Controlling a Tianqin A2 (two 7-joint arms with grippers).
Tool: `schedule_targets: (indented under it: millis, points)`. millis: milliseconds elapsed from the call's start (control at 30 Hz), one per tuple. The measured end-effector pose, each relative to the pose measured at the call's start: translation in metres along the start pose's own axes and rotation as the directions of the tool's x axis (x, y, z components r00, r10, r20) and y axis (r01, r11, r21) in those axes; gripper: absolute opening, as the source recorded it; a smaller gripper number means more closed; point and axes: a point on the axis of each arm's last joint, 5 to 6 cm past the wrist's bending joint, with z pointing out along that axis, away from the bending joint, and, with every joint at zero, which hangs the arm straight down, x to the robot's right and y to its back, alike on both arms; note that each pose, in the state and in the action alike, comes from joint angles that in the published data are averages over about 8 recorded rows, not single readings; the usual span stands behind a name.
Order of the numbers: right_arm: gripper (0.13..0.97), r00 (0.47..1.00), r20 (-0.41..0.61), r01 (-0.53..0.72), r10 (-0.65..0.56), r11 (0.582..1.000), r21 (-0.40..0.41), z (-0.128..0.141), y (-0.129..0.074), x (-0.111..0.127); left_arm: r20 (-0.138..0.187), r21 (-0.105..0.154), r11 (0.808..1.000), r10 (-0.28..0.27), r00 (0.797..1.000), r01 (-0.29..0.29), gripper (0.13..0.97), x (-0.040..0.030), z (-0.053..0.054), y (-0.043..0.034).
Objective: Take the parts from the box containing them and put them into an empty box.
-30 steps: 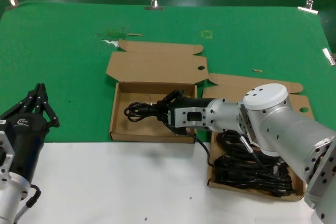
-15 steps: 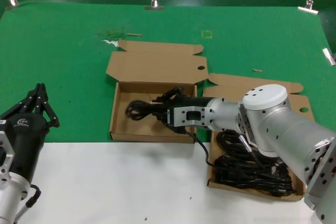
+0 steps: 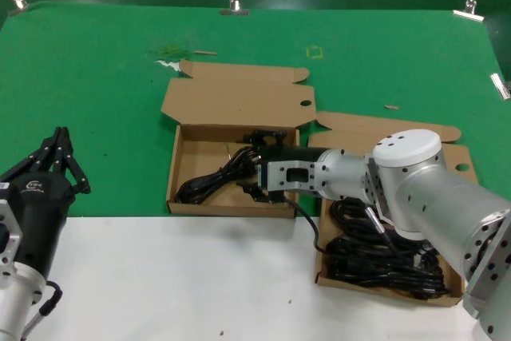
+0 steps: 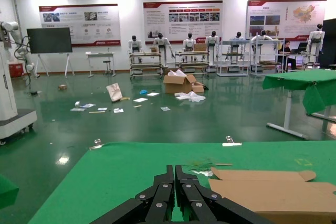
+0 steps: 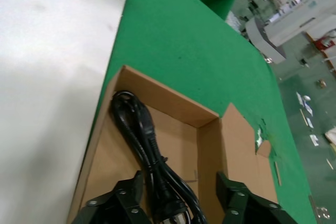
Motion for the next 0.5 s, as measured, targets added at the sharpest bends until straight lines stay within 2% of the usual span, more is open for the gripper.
schedule_targets:
  millis: [367,500]
  points:
    - [0.637,1.0,-0.01,-0.02,0.02,1.0,0.003,-0.0007,0.001,0.0009,0.0,0.0,1.0,0.0,1.0,0.0,0.156,0.0,0.0,0.0]
    - [0.735,1.0,-0.01,-0.029,0.029,1.0,0.007,0.0001,0.0002,-0.0014,0.0,0.0,1.0,0.0,1.0,0.0,0.186,0.0,0.0,0.0]
